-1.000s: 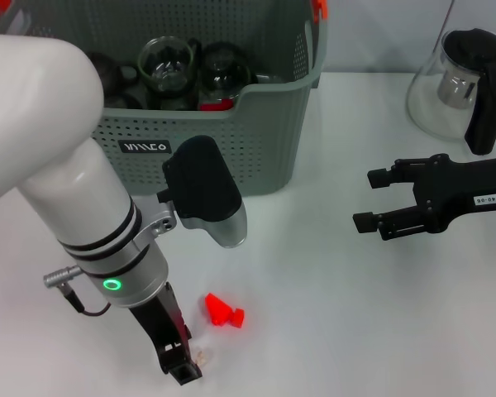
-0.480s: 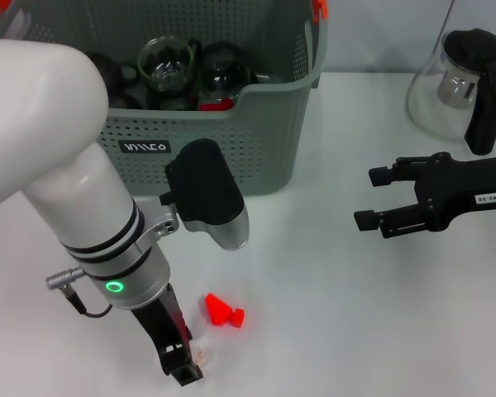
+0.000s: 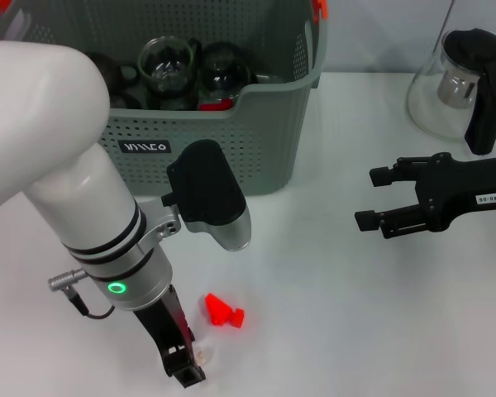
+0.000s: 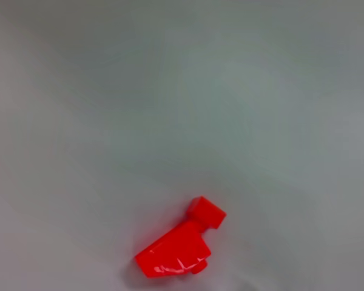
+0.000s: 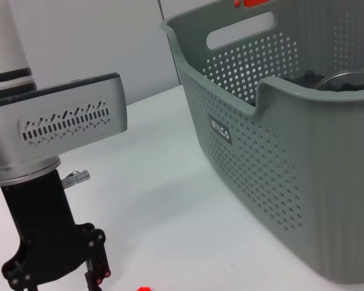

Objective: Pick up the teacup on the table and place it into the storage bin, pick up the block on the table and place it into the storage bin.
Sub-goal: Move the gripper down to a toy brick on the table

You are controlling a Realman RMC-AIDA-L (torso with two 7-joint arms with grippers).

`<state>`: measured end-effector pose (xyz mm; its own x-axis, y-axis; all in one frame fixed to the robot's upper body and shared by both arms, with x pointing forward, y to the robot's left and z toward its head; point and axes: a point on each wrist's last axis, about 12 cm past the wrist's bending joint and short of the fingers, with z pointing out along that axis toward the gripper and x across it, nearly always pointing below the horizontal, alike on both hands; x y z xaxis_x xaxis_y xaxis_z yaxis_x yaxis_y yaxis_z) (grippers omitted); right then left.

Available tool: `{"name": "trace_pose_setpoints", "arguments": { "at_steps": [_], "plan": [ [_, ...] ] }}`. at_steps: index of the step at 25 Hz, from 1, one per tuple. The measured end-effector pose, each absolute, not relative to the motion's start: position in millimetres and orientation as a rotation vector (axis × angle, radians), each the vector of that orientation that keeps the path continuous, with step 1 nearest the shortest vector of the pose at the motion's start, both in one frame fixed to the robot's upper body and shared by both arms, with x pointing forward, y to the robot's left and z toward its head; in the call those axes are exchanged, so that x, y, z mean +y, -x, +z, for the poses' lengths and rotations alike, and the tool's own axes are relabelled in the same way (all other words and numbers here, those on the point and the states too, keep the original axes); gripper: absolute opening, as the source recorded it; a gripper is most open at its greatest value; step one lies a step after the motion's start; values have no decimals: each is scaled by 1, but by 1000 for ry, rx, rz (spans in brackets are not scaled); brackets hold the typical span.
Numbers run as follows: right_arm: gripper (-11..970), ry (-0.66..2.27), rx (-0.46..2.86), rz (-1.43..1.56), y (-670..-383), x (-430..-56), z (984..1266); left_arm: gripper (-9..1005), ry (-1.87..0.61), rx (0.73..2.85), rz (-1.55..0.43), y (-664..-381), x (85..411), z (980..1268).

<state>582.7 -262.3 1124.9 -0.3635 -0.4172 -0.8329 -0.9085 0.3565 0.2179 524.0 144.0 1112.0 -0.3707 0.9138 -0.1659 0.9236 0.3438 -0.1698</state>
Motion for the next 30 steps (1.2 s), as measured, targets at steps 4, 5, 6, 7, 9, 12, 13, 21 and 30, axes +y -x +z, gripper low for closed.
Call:
{"name": "trace_pose_setpoints", "arguments": {
  "at_steps": [4,5,6,7,9,12,13,21,30],
  "plan": [
    [927,1151,1936,916,-583,-262,1125,447,-1748,2542,-377,-523,143,1112],
    [927,1151,1936,916,-583,-262,1125,446,-1752,2542,-377,-523,143,1112],
    [927,1151,1936,916,-583,-262,1125,445,-1755,2541,-376,-522,143,1112],
    [927,1151,1936,916,-583,-262,1125,444,-1757,2541,-376,-522,142,1112],
    [927,1151,1936,916,-583,-262,1125,441,-1756,2540,-375,-522,142,1112],
    [927,1151,1936,917,-583,-262,1125,437,-1754,2538,-373,-523,142,1112],
    [927,1150,1936,917,-583,-262,1125,436,-1753,2539,-372,-523,142,1112],
    [927,1150,1935,917,-583,-262,1125,426,-1758,2535,-365,-523,142,1111],
    [927,1147,1932,917,-583,-262,1125,325,-1763,2537,-358,-524,143,1110]
  ]
}}
